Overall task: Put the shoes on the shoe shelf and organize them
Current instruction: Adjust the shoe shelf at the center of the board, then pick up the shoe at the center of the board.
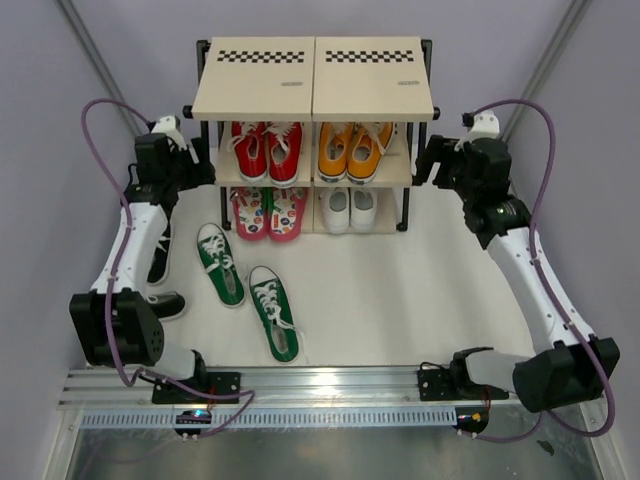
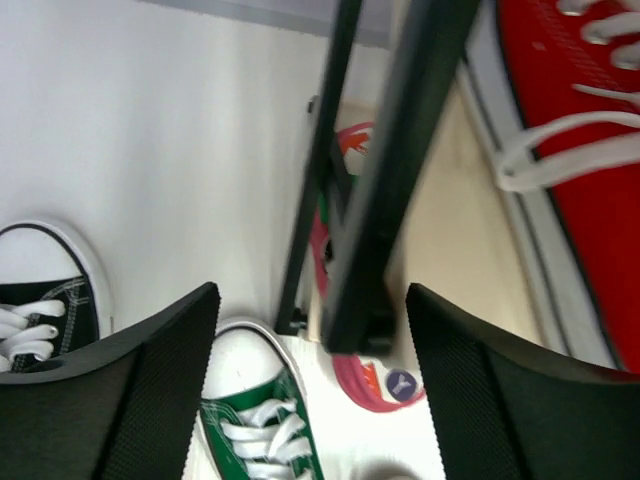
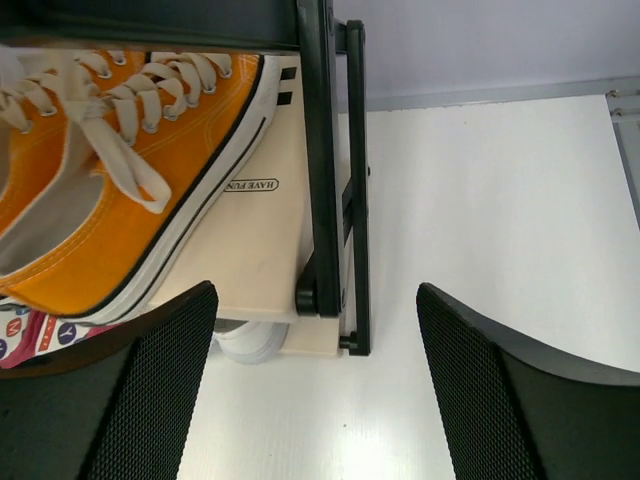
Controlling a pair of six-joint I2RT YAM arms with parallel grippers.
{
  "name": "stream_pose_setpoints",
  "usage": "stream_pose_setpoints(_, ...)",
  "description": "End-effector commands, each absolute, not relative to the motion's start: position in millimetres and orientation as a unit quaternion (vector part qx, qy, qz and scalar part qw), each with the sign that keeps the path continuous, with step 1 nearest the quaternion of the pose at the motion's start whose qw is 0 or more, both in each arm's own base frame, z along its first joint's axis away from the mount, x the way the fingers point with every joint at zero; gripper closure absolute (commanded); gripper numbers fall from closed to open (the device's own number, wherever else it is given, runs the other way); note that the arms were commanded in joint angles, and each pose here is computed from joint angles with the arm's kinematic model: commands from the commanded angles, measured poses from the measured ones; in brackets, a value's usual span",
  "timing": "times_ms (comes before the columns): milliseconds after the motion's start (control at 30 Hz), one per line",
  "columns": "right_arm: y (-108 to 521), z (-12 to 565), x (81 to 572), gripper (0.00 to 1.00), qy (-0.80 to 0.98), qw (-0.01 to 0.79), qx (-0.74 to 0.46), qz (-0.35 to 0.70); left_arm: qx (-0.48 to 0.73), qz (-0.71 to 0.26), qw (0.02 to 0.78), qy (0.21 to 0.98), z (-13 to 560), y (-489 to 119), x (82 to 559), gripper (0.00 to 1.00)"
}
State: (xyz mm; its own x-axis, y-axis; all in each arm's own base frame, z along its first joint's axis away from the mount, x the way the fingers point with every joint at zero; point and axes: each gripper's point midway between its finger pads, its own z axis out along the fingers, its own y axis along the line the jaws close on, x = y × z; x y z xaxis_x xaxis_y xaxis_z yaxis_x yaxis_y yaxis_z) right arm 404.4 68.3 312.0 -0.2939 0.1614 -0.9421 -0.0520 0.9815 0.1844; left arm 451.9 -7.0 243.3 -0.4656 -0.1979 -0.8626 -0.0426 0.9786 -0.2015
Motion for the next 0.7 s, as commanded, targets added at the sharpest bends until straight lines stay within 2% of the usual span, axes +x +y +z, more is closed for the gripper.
stream_pose_setpoints(0,69.8,338.8,378.0,0.15,0.791,0.602,0.021,0.106,-0.058,-0.131,0.515,0.845,276.9,-34.5,422.4,0.20)
stream_pose_setpoints(133,74.6,334.5,355.3,0.13,0.795,0.593,0.006,0.124,-0.071,-0.131,0.511,0.847,291.5,-34.1,387.8,0.15)
stream_pose_setpoints(267,86.6,319.1,334.2,0.12,0.797,0.580,-0.001,0.166,-0.125,-0.155,0.481,0.854,284.4,-38.4,333.6,0.16)
stream_pose_setpoints(300,93.1,309.6,325.4,0.12,0.800,0.570,-0.011,0.185,-0.132,-0.165,0.494,0.843,292.3,-40.1,314.8,0.17)
stream_pose_setpoints(333,96.8,304.3,320.7,0.12,0.803,0.563,-0.013,0.196,-0.151,-0.165,0.468,0.855,266.8,-40.1,299.8,0.18)
stream_pose_setpoints(400,108.6,291.2,306.3,0.12,0.805,0.546,-0.024,0.230,-0.188,-0.182,0.467,0.845,262.2,-41.6,274.4,0.21)
stream_pose_setpoints(533,138.7,264.4,281.6,0.12,0.810,0.520,-0.050,0.268,-0.224,-0.145,0.412,0.871,211.0,-36.1,237.6,0.25)
stream_pose_setpoints(667,209.5,223.6,241.8,0.12,0.826,0.453,-0.113,0.315,-0.232,-0.127,0.386,0.884,188.3,-32.9,221.8,0.27)
